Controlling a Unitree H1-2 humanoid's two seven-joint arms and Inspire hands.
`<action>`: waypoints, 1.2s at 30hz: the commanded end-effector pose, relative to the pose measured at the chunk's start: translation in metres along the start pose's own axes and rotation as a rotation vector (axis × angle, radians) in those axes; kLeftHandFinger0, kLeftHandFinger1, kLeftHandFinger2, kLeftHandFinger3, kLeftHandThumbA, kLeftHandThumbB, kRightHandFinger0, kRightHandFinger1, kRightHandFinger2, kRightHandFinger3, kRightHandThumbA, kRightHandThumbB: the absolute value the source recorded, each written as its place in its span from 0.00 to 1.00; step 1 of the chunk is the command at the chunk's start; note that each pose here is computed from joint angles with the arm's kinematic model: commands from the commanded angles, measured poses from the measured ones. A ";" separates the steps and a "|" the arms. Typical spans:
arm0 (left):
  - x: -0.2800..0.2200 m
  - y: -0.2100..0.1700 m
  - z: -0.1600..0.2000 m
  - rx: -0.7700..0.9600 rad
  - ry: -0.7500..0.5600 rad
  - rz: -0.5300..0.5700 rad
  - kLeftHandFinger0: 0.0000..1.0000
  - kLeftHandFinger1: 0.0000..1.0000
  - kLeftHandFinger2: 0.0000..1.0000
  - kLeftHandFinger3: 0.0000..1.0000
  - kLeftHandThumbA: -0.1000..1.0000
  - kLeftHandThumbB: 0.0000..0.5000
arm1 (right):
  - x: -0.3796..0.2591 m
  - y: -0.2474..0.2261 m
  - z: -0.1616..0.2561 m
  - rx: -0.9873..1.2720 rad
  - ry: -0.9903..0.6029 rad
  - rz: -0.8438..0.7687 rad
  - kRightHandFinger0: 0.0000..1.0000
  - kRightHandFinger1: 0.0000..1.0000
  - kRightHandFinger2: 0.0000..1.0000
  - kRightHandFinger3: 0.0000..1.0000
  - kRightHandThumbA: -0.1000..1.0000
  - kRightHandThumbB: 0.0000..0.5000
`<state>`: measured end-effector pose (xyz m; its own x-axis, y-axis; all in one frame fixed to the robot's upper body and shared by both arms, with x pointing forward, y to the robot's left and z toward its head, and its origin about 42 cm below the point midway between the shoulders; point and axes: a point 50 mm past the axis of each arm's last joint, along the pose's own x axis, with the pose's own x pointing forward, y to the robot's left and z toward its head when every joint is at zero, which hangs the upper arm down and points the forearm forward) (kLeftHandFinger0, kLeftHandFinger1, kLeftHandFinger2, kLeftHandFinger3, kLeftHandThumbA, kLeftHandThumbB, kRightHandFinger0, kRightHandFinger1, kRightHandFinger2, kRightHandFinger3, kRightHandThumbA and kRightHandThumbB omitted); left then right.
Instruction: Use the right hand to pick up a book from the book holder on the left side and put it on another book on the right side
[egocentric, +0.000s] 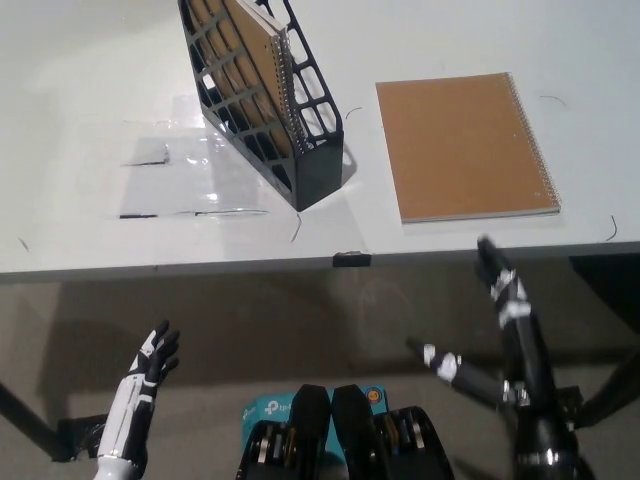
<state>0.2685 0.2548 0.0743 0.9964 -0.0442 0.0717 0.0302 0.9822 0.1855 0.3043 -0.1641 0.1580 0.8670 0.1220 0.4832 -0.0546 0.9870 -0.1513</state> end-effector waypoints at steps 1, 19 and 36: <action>-0.003 -0.002 0.009 0.028 -0.072 -0.016 1.00 1.00 1.00 1.00 1.00 0.52 | 0.056 0.003 0.038 0.011 -0.149 0.053 1.00 1.00 1.00 1.00 0.97 0.55; -0.026 -0.008 0.003 0.033 -0.069 -0.034 1.00 1.00 1.00 1.00 1.00 0.45 | 0.223 0.041 0.065 0.074 -0.083 0.177 1.00 1.00 1.00 1.00 1.00 0.51; -0.025 -0.010 0.003 0.053 -0.081 -0.031 1.00 1.00 1.00 1.00 1.00 0.43 | 0.284 0.087 0.083 0.227 0.040 0.239 1.00 1.00 1.00 1.00 1.00 0.47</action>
<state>0.2432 0.2472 0.0641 0.9948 -0.0740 0.0703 0.0566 0.9731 0.2233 0.5031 -0.0560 0.3149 0.8714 0.3233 0.3690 -0.3132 0.9455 -0.0890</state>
